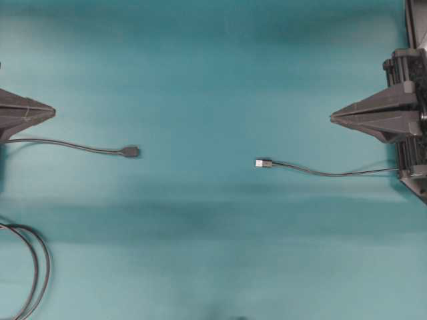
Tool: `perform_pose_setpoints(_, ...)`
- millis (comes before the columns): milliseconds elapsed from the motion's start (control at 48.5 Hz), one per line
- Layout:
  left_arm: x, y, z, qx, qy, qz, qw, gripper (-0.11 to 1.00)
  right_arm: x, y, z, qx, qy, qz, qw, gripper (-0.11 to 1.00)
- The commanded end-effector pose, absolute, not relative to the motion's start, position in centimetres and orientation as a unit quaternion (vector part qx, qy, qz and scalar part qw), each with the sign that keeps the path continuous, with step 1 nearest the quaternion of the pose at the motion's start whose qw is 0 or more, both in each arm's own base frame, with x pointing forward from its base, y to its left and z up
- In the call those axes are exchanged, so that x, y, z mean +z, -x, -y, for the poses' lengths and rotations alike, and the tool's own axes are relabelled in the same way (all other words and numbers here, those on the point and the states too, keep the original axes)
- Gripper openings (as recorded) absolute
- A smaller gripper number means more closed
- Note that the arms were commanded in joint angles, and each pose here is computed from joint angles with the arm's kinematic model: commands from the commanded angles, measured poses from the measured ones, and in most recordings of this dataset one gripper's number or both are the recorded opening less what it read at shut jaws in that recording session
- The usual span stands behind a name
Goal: Insert the USB using both arms.
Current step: 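Lower both grippers toward the USB cable ends on the table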
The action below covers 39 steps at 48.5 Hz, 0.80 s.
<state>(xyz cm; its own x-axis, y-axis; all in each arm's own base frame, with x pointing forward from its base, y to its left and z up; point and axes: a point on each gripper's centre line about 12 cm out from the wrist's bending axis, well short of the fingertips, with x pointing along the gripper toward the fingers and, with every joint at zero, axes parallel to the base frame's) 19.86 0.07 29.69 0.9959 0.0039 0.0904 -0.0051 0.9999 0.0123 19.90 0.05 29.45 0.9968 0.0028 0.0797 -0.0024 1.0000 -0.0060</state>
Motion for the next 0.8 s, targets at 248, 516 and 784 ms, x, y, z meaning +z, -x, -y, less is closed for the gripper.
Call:
perform_pose_setpoints(248,29.5,-20.1,0.1,-0.001,-0.002,0.030,1.000,0.07,29.6,-20.1,-0.1,0.003,0.005,0.015,1.000,0.00)
perform_pose_setpoints(516,28.4,-20.5,0.1,-0.003,-0.002,-0.090,0.996,0.05,29.9,-20.4,-0.1,0.002,0.005,-0.028,1.000,0.00)
perform_pose_setpoints(784,26.7,-21.3,0.1,-0.002,-0.002,-0.165,0.986,0.05,27.7,-22.1,-0.1,0.002,0.005,-0.108,0.994,0.00)
